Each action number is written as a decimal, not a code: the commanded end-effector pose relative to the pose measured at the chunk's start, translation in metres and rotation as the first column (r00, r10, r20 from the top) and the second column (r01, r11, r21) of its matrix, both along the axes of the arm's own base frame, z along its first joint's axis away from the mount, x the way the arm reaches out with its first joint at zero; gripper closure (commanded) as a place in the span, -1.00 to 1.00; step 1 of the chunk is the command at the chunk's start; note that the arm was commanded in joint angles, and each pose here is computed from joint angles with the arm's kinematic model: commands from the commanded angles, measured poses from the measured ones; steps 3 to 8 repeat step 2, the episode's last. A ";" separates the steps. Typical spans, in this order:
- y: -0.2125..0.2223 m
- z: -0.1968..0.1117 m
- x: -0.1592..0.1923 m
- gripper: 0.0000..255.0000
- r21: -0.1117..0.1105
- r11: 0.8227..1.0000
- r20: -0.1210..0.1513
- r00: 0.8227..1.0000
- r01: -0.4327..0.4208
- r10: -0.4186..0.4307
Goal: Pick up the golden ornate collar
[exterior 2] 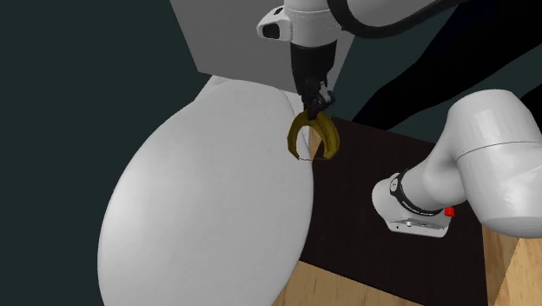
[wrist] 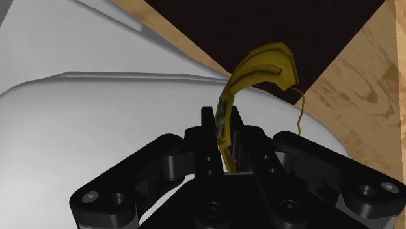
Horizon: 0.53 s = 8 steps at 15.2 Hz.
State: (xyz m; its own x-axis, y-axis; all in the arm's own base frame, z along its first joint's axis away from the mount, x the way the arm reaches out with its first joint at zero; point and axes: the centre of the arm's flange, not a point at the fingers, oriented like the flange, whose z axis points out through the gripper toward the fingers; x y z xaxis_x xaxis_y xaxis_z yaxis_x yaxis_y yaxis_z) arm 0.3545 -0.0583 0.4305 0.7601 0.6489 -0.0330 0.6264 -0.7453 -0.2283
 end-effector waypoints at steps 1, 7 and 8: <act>0.000 0.008 -0.001 1.00 0.000 1.000 0.000 1.000 0.000 0.000; 0.000 0.008 -0.001 1.00 0.000 1.000 0.000 1.000 0.000 0.000; 0.000 0.008 -0.001 1.00 0.000 1.000 0.000 1.000 0.000 0.000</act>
